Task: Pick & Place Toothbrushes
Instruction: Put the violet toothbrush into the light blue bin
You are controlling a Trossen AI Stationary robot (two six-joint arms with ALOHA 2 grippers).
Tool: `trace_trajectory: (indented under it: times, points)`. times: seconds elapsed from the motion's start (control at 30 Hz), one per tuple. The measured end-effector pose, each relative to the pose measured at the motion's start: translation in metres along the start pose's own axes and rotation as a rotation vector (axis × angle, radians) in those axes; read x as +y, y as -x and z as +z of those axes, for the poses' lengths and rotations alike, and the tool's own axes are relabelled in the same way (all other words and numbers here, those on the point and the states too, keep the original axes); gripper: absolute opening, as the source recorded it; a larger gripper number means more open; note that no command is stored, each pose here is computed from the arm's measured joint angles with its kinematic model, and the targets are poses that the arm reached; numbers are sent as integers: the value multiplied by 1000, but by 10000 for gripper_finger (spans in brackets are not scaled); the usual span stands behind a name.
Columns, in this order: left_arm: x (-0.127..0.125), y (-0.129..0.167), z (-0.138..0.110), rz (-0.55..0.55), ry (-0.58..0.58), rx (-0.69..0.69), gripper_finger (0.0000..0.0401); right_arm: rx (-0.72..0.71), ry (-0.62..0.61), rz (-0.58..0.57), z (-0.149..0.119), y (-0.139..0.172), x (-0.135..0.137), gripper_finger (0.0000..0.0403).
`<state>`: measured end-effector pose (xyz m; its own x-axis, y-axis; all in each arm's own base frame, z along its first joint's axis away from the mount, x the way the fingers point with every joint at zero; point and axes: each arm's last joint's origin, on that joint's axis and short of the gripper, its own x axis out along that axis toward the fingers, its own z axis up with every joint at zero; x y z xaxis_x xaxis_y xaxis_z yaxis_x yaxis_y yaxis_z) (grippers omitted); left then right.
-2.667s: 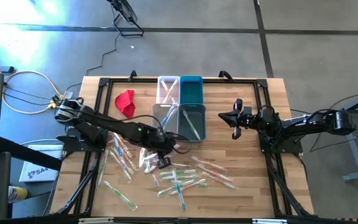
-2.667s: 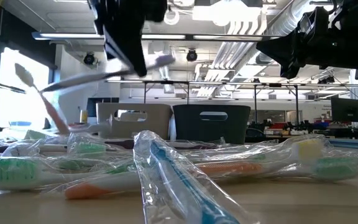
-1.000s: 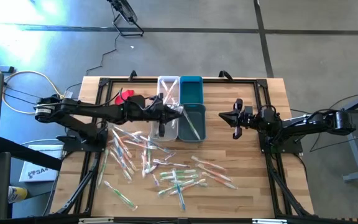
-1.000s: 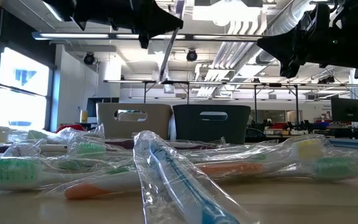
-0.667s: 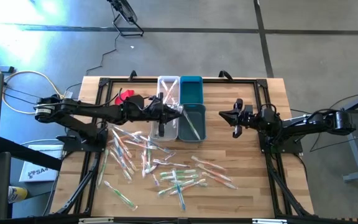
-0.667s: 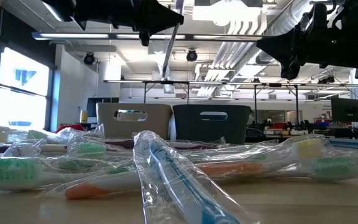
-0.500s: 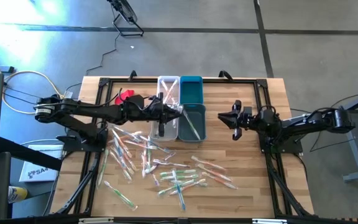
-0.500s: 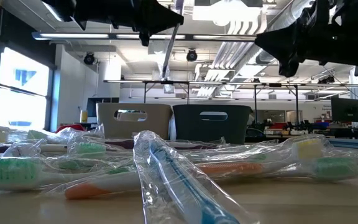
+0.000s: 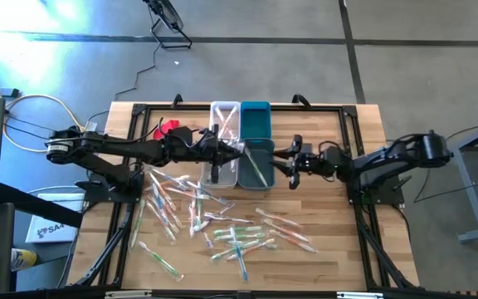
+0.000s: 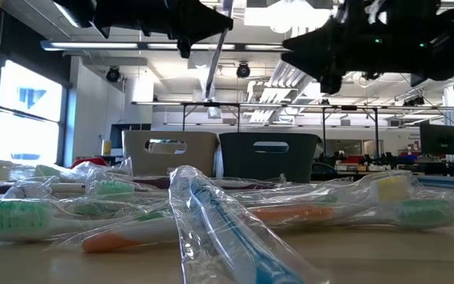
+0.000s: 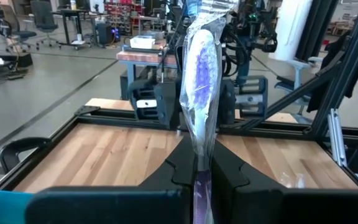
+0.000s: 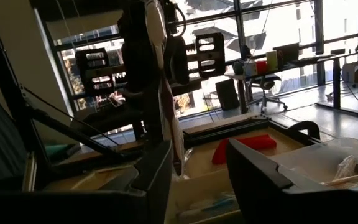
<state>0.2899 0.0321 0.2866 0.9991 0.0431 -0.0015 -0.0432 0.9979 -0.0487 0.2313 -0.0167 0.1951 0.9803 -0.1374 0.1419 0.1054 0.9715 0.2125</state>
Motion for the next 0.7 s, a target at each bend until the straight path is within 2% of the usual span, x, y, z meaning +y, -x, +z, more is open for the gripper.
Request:
trace_trajectory:
  times: [0.23, 0.53, 0.7]
  points:
    - [0, 0, 0, -3, 0, 1, 13, 30, 3, 3, -7, -37, 2, 142]
    - [-1, 0, -2, -25, 2, 15, 13, 38, 144, 81, -13, -68, 11, 142]
    - [-1, 0, -3, -42, 3, 28, 13, 20, 206, 97, -10, -74, 16, 165]
